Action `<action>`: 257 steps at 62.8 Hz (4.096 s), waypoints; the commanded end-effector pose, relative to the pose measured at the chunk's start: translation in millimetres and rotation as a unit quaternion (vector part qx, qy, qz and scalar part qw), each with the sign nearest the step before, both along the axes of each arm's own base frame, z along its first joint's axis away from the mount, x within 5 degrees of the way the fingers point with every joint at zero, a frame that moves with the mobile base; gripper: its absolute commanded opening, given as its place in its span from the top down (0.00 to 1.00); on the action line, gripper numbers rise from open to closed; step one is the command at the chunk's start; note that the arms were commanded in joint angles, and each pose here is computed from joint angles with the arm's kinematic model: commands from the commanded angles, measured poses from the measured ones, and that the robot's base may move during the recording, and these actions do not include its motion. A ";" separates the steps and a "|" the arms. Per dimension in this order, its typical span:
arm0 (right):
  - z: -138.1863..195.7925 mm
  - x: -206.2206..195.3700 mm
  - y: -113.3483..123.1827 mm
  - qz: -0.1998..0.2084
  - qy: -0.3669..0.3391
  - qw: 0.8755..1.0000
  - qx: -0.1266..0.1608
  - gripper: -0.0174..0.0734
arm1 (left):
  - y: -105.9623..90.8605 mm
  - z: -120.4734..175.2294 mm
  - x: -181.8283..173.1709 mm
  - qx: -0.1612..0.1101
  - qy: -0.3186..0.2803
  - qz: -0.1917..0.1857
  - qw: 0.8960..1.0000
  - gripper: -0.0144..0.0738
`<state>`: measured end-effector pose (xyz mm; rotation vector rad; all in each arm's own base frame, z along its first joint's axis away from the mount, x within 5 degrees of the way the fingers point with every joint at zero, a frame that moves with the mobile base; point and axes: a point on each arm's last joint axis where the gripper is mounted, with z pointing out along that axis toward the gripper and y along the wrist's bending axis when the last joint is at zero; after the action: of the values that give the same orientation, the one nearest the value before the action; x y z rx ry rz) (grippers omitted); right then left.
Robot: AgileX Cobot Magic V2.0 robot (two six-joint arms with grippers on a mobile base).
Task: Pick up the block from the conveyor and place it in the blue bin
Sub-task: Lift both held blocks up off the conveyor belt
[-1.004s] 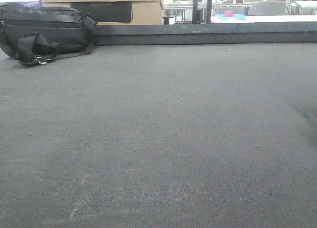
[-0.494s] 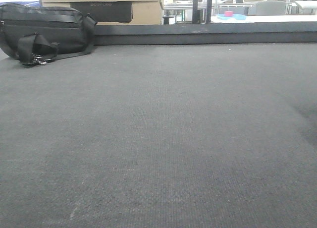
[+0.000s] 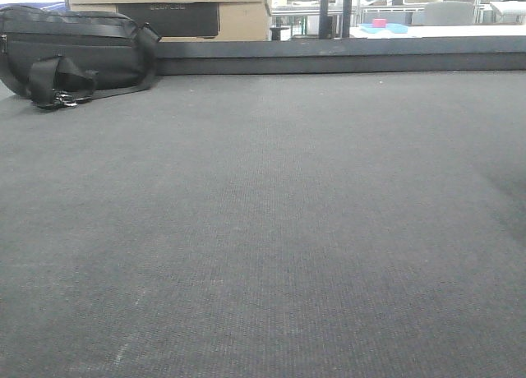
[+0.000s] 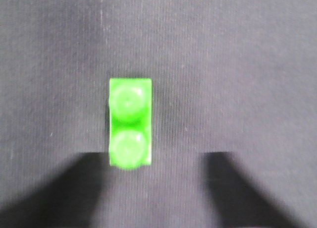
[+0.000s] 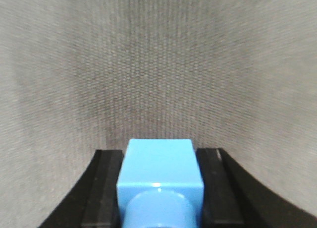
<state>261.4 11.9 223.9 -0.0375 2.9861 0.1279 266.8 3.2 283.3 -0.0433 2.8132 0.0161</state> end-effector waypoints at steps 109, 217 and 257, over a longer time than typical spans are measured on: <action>132.5 -76.7 1.3 0.004 -0.488 0.873 0.016 0.99 | -10.0 75.5 -58.9 -0.053 -0.444 -0.016 0.894 0.96; 170.1 -202.0 -2.6 -0.027 -0.703 0.709 0.056 0.99 | -6.6 78.9 -213.8 -0.036 -0.669 -0.009 0.742 0.96; 170.1 -202.0 -2.6 -0.027 -0.703 0.709 0.056 0.99 | -6.6 78.9 -213.8 -0.036 -0.669 -0.009 0.742 0.96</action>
<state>61.0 9.5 391.4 -0.0156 1.4378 0.1679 53.9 -3.7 361.7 -0.0244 1.3603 -0.0944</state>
